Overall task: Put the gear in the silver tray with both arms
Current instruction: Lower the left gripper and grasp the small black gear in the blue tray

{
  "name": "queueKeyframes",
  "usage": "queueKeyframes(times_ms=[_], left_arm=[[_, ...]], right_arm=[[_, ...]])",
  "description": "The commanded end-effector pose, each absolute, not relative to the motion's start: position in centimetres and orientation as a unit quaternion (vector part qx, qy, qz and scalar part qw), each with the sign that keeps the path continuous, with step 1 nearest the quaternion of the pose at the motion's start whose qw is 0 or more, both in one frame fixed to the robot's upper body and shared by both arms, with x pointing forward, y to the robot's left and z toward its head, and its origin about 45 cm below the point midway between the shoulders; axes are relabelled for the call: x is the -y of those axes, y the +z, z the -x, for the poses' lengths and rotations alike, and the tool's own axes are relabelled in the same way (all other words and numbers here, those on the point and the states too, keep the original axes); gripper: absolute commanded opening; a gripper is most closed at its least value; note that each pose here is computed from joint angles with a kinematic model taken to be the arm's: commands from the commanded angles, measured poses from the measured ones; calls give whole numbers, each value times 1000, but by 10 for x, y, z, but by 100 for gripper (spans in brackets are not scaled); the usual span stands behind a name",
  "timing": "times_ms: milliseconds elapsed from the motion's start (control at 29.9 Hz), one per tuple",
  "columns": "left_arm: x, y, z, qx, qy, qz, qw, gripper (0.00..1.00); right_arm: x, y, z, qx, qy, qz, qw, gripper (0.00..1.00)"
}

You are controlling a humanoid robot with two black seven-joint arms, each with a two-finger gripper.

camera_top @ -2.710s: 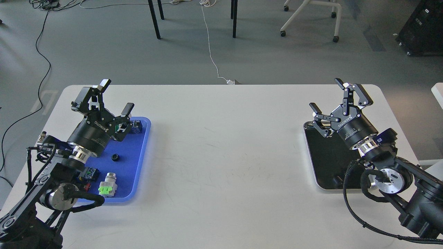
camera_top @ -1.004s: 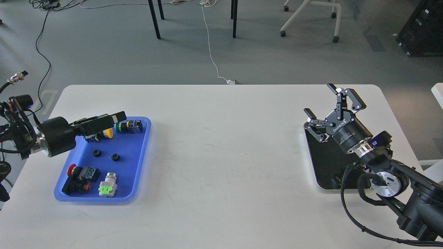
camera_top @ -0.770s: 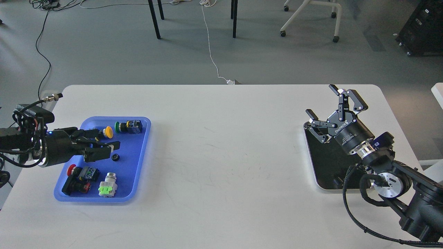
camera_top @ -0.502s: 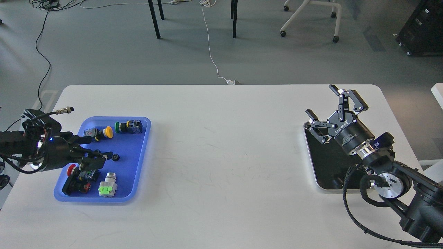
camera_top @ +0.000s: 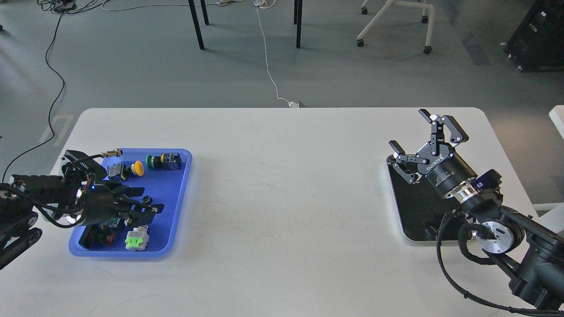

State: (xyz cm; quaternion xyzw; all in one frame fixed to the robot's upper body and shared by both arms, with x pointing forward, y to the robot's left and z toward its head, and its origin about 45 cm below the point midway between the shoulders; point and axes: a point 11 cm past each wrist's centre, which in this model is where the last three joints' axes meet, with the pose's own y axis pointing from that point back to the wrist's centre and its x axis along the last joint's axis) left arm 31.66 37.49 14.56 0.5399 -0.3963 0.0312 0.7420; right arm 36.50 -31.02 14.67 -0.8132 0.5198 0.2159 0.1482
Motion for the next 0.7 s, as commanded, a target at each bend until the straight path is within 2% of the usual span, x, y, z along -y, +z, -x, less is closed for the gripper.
queueKeyframes(times_ms=[0, 234, 402, 669], left_arm=[[-377, 141, -321, 391, 33, -545, 741, 71], [-386, 134, -324, 389, 33, -558, 732, 65], [-386, 130, -323, 386, 32, -558, 734, 52], [-386, 124, -324, 379, 35, -561, 736, 49]], right_arm=[[310, 146, -364, -520, 217, 813, 148, 99], [311, 146, -364, -520, 216, 813, 147, 99], [311, 146, -364, -521, 217, 812, 148, 99], [311, 146, -364, -521, 216, 812, 148, 99]])
